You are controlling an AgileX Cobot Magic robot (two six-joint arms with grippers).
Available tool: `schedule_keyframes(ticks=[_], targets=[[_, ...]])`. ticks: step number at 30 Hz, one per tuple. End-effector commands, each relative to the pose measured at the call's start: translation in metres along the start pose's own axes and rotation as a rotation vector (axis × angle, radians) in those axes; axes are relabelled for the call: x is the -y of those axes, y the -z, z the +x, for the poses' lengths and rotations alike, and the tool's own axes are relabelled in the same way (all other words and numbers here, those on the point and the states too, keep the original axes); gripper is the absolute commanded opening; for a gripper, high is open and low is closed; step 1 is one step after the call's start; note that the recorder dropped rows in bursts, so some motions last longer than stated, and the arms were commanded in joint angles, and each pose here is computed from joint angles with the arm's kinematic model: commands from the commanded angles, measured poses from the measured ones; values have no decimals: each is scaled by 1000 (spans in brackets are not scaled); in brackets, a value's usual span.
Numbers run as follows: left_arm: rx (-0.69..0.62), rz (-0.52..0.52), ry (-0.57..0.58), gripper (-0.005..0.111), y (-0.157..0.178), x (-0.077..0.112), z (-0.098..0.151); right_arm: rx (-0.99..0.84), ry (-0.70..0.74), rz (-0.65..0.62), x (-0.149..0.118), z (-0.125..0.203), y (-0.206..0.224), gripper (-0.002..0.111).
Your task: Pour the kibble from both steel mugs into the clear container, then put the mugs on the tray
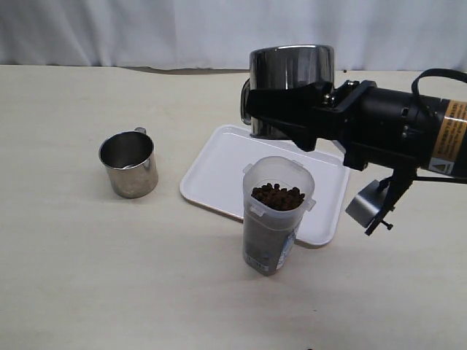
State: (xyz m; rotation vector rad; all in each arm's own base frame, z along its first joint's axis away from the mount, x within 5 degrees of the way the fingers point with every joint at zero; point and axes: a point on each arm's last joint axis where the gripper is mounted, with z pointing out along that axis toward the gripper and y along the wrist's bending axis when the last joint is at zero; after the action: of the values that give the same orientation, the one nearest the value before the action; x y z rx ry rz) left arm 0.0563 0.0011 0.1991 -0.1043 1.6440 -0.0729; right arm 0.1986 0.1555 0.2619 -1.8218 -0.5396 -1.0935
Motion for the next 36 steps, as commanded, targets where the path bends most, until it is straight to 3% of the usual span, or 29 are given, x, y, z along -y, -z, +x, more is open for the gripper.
schedule_keyframes(ticks=[1, 16, 20, 23, 28, 31, 36], targets=[[11, 11, 5, 0, 0, 1, 0, -18, 35, 25, 4, 4, 0, 5], [11, 11, 5, 0, 0, 1, 0, -24, 30, 20, 3, 4, 0, 5], [11, 11, 5, 0, 0, 1, 0, -112, -274, 10, 1, 12, 0, 5], [11, 11, 5, 0, 0, 1, 0, -125, -420, 17, 0, 13, 0, 5], [11, 11, 5, 0, 0, 1, 0, -207, -961, 56, -3, 20, 2, 5], [11, 11, 5, 0, 0, 1, 0, -286, -1122, 78, -6, 26, 3, 5], [11, 11, 5, 0, 0, 1, 0, -380, -1238, 103, -10, 33, 6, 5]])
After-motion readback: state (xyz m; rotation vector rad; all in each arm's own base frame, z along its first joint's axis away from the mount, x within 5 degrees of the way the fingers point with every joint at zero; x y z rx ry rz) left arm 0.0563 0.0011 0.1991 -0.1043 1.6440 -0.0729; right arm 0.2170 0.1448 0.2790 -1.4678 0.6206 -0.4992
